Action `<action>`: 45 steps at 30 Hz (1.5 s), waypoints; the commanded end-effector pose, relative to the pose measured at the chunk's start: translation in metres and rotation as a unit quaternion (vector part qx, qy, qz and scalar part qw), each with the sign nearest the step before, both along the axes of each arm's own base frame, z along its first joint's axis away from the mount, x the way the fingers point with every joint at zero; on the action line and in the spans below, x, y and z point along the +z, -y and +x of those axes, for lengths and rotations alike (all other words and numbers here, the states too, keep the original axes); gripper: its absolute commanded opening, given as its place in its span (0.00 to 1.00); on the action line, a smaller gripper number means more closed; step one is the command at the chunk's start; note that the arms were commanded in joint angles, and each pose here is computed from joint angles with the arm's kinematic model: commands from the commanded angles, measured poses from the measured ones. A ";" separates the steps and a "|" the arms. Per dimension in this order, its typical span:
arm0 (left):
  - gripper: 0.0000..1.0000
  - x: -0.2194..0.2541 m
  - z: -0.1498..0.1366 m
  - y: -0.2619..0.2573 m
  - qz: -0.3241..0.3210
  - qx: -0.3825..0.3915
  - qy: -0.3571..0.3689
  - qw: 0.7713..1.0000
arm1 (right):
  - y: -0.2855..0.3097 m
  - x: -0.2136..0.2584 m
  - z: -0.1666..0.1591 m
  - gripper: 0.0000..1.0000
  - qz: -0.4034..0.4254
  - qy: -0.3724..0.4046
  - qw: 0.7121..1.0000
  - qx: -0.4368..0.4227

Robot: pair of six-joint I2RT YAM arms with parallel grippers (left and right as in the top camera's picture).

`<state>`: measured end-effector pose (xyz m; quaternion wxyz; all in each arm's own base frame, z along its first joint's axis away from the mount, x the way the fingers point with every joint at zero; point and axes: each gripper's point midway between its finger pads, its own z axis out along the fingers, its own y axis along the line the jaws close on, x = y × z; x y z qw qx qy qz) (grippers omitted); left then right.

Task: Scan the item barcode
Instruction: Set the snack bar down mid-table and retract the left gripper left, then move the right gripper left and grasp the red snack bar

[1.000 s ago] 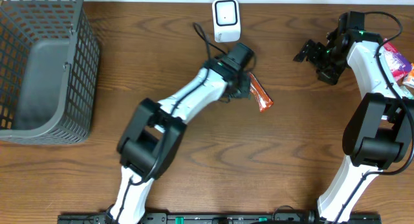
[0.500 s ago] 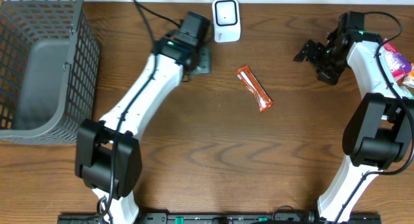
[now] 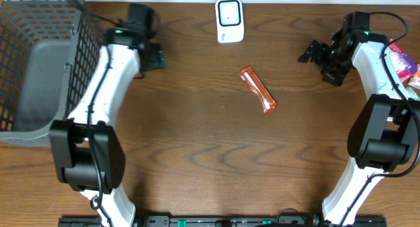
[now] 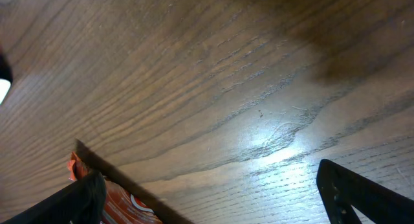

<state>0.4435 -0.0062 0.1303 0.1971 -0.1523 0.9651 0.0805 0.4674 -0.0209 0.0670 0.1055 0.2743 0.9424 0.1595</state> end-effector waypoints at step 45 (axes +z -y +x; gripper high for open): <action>0.99 0.000 -0.004 -0.028 0.008 0.030 -0.005 0.999 | -0.163 0.025 0.008 0.99 0.005 0.092 0.971 0.220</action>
